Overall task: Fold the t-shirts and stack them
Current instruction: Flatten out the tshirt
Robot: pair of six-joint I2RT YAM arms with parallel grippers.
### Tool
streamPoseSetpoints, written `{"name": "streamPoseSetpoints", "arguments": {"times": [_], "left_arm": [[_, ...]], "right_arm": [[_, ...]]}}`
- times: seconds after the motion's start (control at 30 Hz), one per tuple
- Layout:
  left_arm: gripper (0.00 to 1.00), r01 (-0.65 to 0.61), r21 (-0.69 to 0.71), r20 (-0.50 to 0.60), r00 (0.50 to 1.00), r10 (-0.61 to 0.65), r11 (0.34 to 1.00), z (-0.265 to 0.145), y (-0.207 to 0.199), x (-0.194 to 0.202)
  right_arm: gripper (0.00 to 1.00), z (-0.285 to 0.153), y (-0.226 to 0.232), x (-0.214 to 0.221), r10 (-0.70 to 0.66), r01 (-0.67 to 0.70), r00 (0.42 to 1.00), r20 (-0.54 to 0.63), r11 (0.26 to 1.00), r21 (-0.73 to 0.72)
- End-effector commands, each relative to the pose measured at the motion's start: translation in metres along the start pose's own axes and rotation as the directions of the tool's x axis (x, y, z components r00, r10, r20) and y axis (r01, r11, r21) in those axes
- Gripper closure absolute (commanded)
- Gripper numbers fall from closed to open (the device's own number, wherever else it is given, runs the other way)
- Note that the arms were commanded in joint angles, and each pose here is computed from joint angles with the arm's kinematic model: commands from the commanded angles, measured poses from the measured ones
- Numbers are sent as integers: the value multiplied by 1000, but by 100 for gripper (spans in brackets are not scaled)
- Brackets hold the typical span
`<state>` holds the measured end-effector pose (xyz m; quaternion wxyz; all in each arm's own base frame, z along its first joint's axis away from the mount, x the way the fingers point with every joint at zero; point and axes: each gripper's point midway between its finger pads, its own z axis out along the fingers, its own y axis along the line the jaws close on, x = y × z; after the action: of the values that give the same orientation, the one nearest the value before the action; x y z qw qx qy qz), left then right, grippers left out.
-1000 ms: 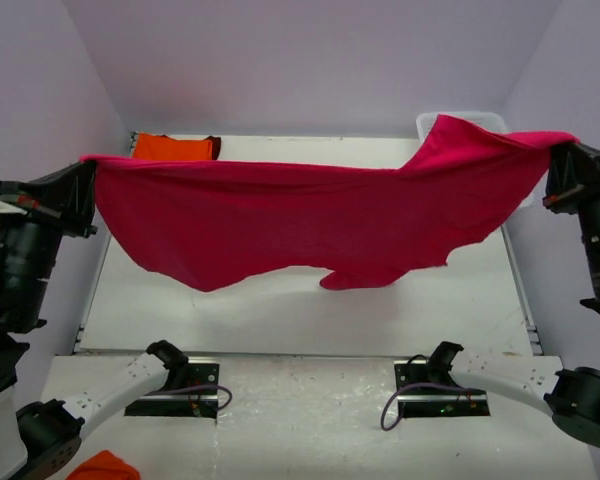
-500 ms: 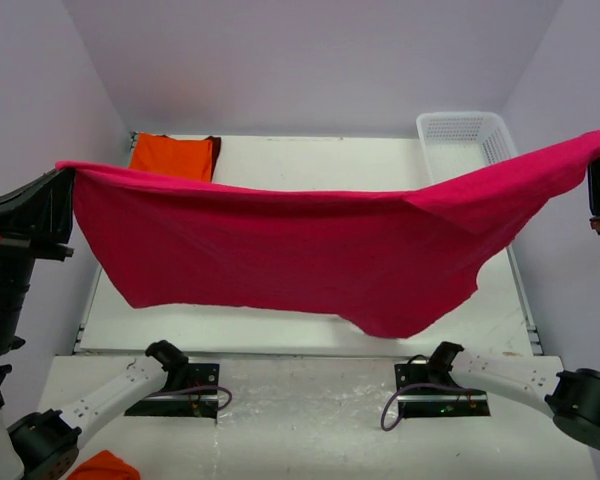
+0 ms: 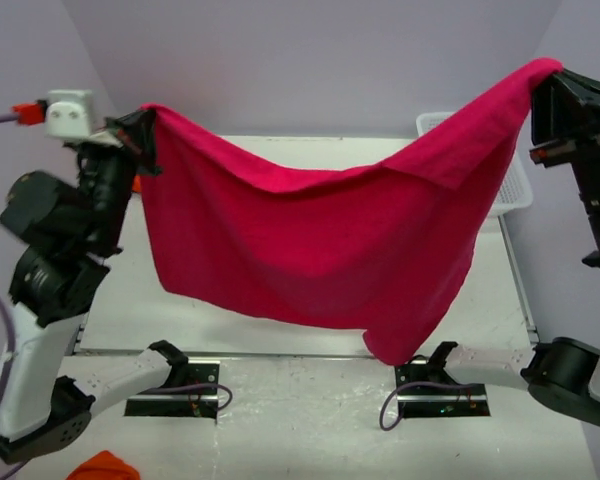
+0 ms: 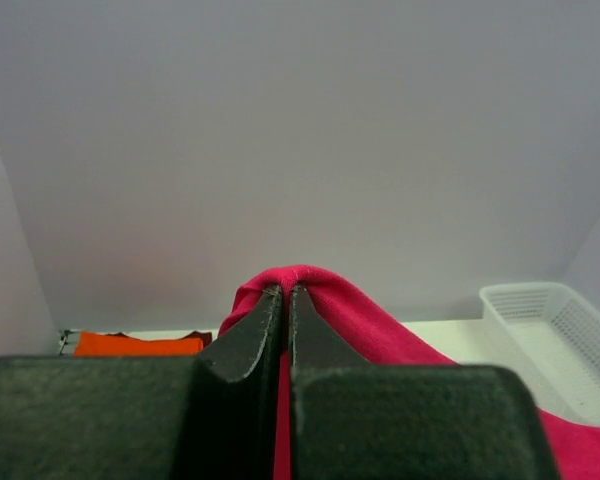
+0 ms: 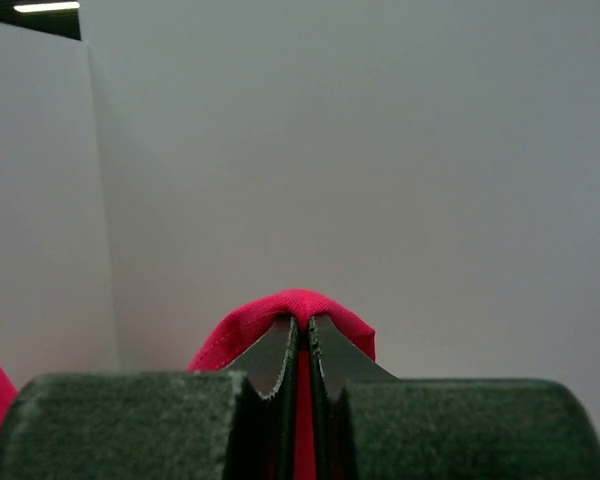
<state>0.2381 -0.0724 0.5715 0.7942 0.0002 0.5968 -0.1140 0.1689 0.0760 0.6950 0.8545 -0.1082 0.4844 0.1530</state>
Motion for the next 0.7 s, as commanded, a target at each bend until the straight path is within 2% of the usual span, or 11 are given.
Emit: {"name": "streamPoseSetpoints", "arguments": {"times": [0.0, 0.13, 0.17, 0.2, 0.27, 0.3, 0.33, 0.47, 0.53, 0.57, 0.67], "left_arm": [[100, -75, -76, 26, 997, 78, 994, 50, -6, 9], [100, -128, -99, 48, 990, 134, 987, 108, -15, 1], [100, -129, -99, 55, 989, 135, 987, 131, -7, -2], [100, -147, -101, 51, 987, 152, 984, 133, 2, -1], [100, -156, -113, 58, 985, 163, 981, 165, 19, -2], [100, -150, -117, 77, 984, 159, 982, 169, 24, -16], [100, -167, -114, 26, 985, 171, 979, 192, 30, 9], [100, -198, -130, -7, 980, 198, 972, 223, 70, 30], [100, -143, -133, -54, 989, 137, 981, 239, 97, 59], [100, -136, -142, -70, 989, 127, 980, 240, 109, 65], [100, -123, -127, -111, 988, 109, 984, 235, 109, 85]], "right_arm": [[100, 42, -3, -9, -140, 134, 989, 57, 987, 92], [100, 68, -11, -3, -207, 197, 977, 54, 968, 153], [100, 76, -18, 3, -215, 203, 975, 52, 965, 168], [100, 78, -25, 5, -244, 232, 969, 48, 956, 177], [100, 91, -33, 21, -226, 217, 974, 27, 958, 187], [100, 97, -45, 29, -254, 247, 967, 10, 948, 200], [100, 107, -49, 43, -243, 241, 970, -13, 949, 201], [100, 122, -79, 72, -257, 267, 964, -75, 936, 231], [100, 130, -90, 94, -255, 277, 959, -122, 933, 230], [100, 133, -91, 102, -250, 276, 958, -138, 935, 223], [100, 129, -86, 108, -237, 264, 960, -151, 944, 196]]}}
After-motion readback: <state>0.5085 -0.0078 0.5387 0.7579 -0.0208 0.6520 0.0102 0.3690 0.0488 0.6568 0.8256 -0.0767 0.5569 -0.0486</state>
